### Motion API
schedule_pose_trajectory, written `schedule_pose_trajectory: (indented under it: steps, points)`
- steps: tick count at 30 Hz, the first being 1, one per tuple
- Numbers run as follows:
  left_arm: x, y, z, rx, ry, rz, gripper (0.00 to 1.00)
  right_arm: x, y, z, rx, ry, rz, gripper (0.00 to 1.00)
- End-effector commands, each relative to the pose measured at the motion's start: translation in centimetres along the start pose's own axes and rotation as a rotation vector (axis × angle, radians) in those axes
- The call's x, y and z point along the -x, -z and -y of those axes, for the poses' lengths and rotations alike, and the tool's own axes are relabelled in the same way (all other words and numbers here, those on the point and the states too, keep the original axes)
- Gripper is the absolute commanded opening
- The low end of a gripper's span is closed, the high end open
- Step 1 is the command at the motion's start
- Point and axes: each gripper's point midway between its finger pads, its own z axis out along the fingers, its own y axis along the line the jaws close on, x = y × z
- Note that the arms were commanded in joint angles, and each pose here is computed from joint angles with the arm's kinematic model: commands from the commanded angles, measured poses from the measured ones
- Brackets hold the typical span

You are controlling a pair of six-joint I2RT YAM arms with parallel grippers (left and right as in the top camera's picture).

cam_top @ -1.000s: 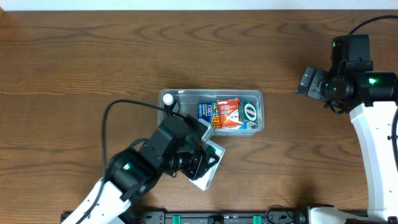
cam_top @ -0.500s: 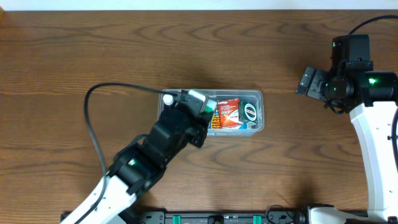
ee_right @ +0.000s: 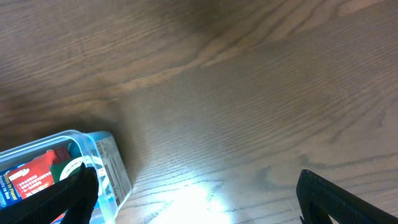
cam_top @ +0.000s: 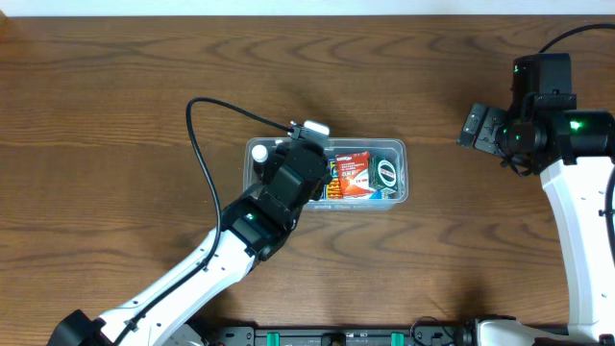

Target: Pack container

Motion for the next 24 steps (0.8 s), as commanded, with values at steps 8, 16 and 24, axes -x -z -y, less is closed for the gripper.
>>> schedule_pose_trajectory:
  steps: [8,16,24]
  points:
    - [-0.7,0.4,-1.7,0.094,0.154,-0.03,0.45,0.1,-0.1,0.2,-0.007,-0.006,-0.003,0.99]
    - [-1.4,0.4,-1.8,0.103,0.203,-0.058,0.45,0.1,-0.1,0.2,-0.007,-0.006,-0.003,0.99]
    - [-1.7,0.2,-1.8,0.109,0.21,-0.067,0.51,0.1,-0.1,0.2,-0.007,-0.006,-0.003,0.99]
